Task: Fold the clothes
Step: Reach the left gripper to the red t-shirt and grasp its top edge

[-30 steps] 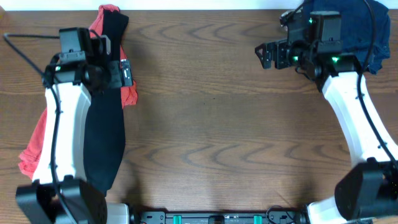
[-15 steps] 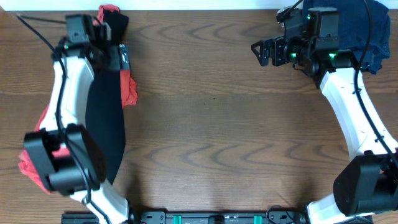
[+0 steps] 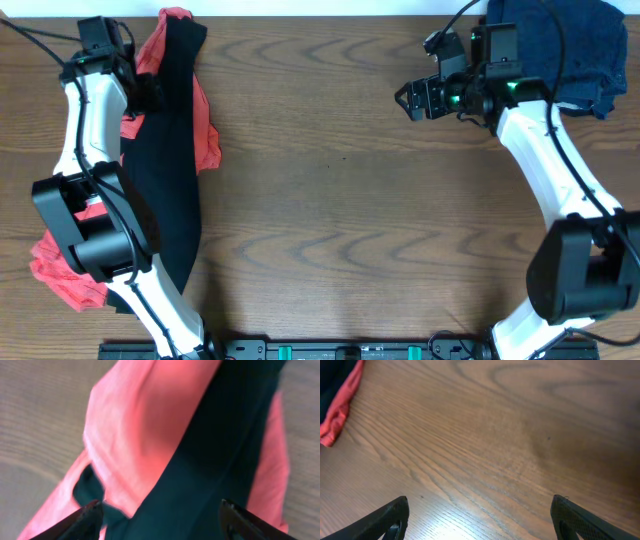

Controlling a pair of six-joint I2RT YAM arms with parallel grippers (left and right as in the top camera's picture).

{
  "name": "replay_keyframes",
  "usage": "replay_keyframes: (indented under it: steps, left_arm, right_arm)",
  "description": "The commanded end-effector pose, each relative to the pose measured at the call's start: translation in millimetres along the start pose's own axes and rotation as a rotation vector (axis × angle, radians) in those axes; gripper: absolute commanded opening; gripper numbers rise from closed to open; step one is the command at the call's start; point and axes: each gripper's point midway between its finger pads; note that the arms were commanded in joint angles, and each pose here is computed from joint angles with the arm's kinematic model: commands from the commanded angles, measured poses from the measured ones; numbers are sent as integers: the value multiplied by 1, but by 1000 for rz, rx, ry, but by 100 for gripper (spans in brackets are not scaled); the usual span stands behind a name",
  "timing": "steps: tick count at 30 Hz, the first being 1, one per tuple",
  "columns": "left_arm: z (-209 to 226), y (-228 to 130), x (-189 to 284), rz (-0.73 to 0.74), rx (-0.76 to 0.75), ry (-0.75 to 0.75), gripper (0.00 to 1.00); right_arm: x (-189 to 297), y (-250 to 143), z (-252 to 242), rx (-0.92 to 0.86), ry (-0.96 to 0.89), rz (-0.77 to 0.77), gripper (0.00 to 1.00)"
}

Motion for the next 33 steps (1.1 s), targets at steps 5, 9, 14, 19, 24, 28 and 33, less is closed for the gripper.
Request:
replay_keyframes:
  steps: [5,9,14,19,24,28,33]
  left_arm:
    - [58,-26,3,140,235,90,62]
    - [86,-39,0,211,318,62,62]
    - [116,-46,-6,234,369,63,63]
    - [111,-61,-19,270,333,11,66]
    - [121,-69,-33,259,334,52,77]
    - [122,-77,-38,274,292,50,78]
    - [128,-77,-41,263,292,84,78]
  right_arm:
    - [-9,-1,4,18,24,9,88]
    - [-9,0,4,20,24,6,89]
    - [-11,1,11,32,35,8,88]
    - [-16,7,25,62,48,-1,89]
    - [-20,11,35,103,59,-7,91]
    - [-21,12,39,109,64,-9,92]
    - [-21,12,39,110,65,-9,92]
Point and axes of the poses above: each gripper's point midway between its finger pads, its own x axis back along the fingers, its own z axis along the line the jaws close on, y = z × x, and after that the axes turned 13 degrees about x, right-handed
